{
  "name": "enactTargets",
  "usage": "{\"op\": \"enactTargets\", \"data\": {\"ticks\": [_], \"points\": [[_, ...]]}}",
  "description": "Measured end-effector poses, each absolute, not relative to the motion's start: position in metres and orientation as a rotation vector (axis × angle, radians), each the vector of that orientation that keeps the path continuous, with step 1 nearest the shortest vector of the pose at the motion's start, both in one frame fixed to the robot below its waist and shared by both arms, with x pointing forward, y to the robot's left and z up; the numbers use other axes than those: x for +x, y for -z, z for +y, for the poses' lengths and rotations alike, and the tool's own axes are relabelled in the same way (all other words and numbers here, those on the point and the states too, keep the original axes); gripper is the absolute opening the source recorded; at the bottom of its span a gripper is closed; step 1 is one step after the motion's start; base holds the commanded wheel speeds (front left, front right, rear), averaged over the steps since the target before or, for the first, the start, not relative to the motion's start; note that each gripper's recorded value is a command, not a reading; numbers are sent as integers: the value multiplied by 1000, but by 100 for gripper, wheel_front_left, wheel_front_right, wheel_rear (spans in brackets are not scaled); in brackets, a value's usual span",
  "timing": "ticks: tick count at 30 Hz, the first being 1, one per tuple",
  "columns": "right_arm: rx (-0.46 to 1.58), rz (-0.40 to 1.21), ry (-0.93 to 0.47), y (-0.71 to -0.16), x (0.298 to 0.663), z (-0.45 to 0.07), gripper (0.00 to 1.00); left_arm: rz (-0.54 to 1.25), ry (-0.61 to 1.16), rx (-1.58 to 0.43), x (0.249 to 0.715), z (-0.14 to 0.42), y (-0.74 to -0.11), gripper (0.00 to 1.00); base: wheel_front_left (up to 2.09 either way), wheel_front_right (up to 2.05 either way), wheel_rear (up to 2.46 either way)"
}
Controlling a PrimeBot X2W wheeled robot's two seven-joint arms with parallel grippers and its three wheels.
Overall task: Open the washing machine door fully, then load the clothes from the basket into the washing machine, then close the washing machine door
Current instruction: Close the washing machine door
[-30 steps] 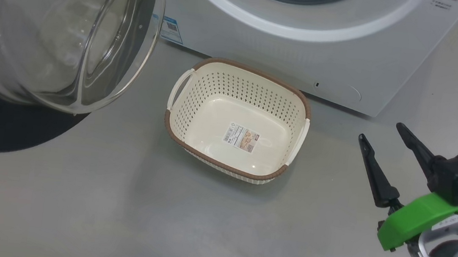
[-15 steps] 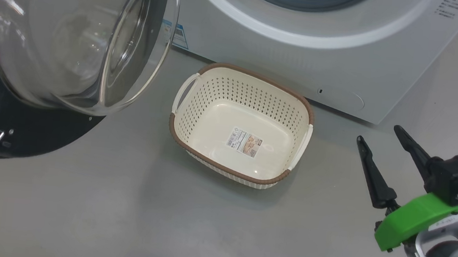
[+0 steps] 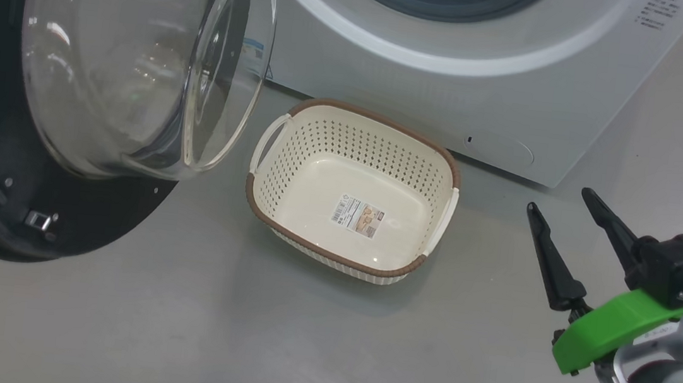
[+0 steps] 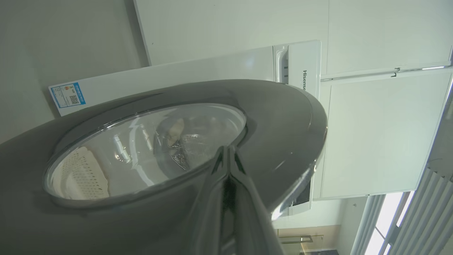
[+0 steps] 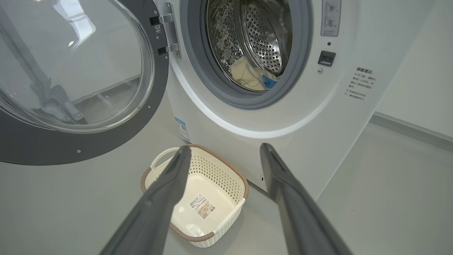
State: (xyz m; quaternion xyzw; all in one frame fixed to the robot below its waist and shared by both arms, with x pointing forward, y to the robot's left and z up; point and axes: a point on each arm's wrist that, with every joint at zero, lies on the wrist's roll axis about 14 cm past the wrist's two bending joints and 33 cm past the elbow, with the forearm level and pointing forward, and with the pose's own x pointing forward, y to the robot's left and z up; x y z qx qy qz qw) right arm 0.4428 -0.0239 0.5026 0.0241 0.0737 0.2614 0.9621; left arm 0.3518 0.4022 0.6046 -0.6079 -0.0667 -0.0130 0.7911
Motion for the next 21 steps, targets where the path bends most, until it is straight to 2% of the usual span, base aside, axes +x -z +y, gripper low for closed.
{"op": "enactTargets", "data": {"ticks": [21], "points": [[86, 127, -455, -502, 437, -46, 100, 9, 373, -1348, 382, 308, -610, 0, 0, 0, 0]]}}
